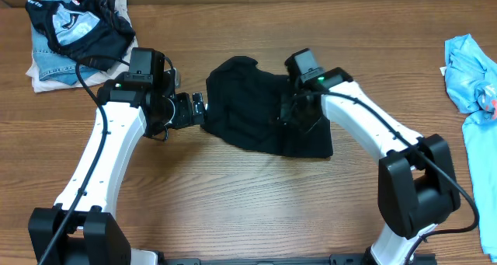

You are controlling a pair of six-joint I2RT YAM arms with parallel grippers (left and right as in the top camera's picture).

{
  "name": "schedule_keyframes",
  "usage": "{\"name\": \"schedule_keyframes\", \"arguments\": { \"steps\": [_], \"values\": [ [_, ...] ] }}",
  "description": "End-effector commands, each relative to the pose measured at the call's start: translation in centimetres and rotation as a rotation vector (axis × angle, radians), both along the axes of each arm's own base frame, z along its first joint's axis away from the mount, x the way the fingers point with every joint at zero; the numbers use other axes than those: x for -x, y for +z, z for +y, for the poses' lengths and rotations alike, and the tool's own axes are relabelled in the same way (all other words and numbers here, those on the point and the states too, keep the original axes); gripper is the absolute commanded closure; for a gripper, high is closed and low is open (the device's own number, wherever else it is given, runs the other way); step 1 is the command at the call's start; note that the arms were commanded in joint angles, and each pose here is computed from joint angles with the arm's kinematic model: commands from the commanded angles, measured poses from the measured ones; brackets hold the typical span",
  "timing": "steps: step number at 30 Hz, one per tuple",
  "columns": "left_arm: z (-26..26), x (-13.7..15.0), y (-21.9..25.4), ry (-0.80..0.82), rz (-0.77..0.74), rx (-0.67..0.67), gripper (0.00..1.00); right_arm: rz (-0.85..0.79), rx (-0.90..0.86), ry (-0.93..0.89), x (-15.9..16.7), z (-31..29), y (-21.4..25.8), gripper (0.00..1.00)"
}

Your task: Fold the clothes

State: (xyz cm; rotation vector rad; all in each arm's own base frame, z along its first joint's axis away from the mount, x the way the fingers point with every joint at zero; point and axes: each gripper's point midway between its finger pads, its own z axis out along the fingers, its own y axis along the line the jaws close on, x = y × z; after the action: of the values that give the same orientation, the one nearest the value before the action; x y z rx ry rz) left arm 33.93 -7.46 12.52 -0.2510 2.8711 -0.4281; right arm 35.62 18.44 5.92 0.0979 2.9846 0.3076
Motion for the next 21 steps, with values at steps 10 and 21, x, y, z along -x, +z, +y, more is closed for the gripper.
{"name": "schedule_keyframes", "arguments": {
  "steps": [10, 21],
  "values": [
    [-0.2, -0.1, 0.1, -0.027, -0.007, 0.002, 0.0, -0.195, -0.005, -0.204, -6.5, -5.9, 10.6, 0.22],
    [-0.3, -0.1, 0.1, -0.026, -0.01, 0.003, 0.0, -0.085, -0.138, -0.252, -7.7, -7.0, 6.6, 0.24]
  ]
}}
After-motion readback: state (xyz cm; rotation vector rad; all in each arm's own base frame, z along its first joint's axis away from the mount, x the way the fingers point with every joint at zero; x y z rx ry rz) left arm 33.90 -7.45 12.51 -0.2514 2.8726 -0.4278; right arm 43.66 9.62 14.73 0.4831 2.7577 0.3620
